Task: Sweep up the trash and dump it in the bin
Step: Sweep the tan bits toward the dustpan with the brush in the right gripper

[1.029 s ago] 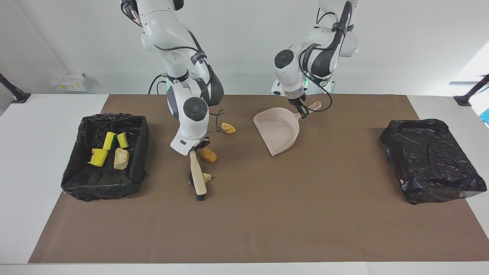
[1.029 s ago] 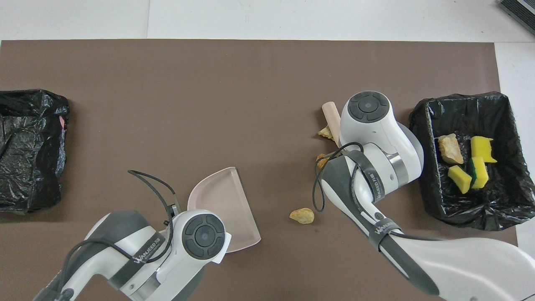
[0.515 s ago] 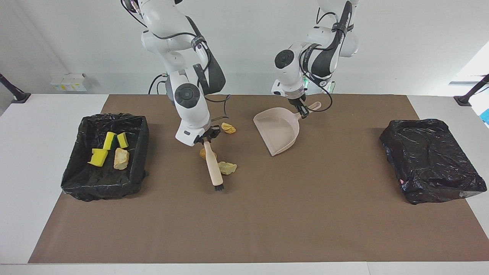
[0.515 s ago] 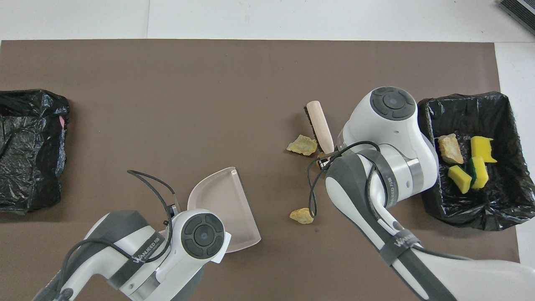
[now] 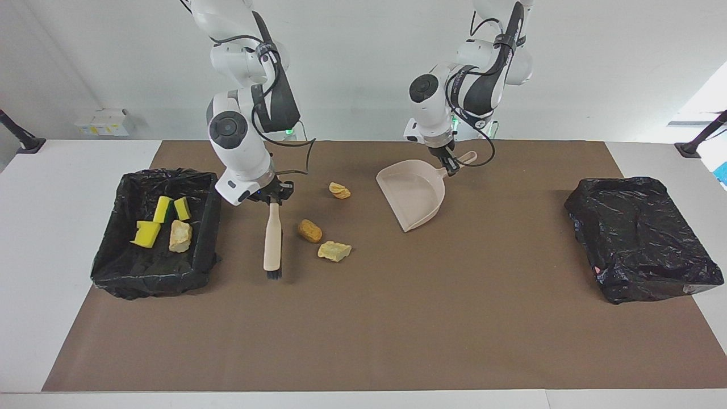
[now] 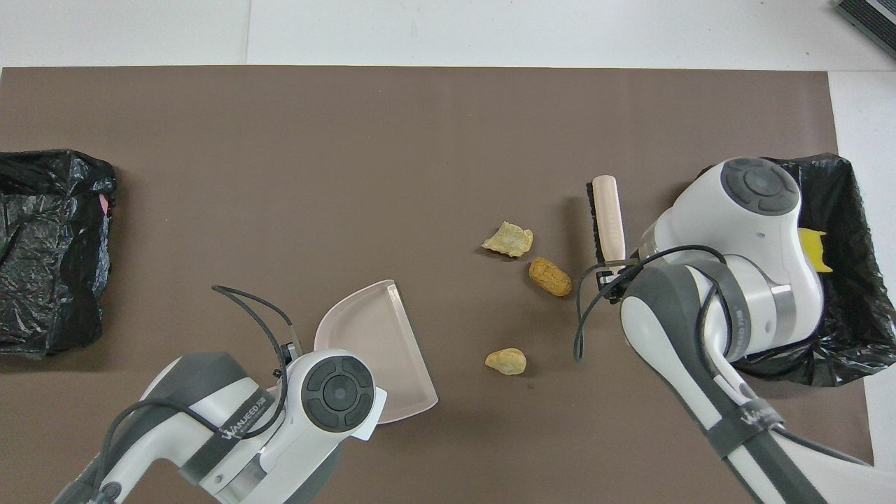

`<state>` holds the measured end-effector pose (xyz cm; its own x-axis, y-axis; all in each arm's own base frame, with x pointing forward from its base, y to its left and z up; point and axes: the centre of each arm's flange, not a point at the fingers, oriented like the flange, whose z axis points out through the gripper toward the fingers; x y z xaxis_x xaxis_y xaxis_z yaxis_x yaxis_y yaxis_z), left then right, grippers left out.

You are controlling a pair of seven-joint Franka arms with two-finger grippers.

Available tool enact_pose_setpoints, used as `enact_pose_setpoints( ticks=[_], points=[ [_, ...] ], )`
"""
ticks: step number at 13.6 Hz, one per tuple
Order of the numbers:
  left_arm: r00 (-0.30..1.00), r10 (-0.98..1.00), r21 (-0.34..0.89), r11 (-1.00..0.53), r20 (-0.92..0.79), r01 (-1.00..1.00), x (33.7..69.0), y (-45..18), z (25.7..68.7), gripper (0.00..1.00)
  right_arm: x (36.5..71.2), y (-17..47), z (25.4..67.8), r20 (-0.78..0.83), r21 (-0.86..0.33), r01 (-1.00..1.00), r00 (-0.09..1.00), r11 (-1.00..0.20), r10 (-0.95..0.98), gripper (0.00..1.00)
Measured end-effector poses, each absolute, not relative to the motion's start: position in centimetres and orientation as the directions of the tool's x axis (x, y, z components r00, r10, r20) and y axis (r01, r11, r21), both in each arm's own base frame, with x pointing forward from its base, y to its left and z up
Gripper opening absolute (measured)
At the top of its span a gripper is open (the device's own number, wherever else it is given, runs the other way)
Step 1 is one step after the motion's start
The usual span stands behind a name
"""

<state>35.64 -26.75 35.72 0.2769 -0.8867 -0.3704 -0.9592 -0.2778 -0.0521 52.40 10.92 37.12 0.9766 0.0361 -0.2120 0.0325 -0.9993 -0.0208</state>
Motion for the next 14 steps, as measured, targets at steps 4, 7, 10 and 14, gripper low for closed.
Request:
enact_pose_setpoints(
  ticks=[4, 7, 10, 14],
  points=[
    [0.280, -0.887, -0.048, -0.282, -0.368, -0.958, 35.6, -26.8, 35.7, 0.31, 45.6, 15.5, 35.8, -0.215, 0.049, -0.065, 0.974, -0.997, -0.074, 0.26],
    [0.280, -0.887, -0.048, -0.283, -0.367, -0.958, 35.6, -26.8, 35.7, 0.31, 41.6, 19.8, 36.7, -0.264, 0.069, -0.235, 0.933, -0.970, -0.244, 0.26],
    [0.281, -0.887, -0.048, -0.284, -0.365, -0.958, 35.6, -26.8, 35.7, 0.31, 39.5, 23.2, 37.5, -0.317, 0.053, -0.424, 0.851, -0.904, -0.418, 0.26],
    [0.283, -0.888, -0.046, -0.286, -0.361, -0.957, 35.6, -26.8, 35.7, 0.31, 37.8, 27.5, 38.2, -0.382, 0.059, -0.674, 0.666, -0.736, -0.640, 0.26]
  ],
)
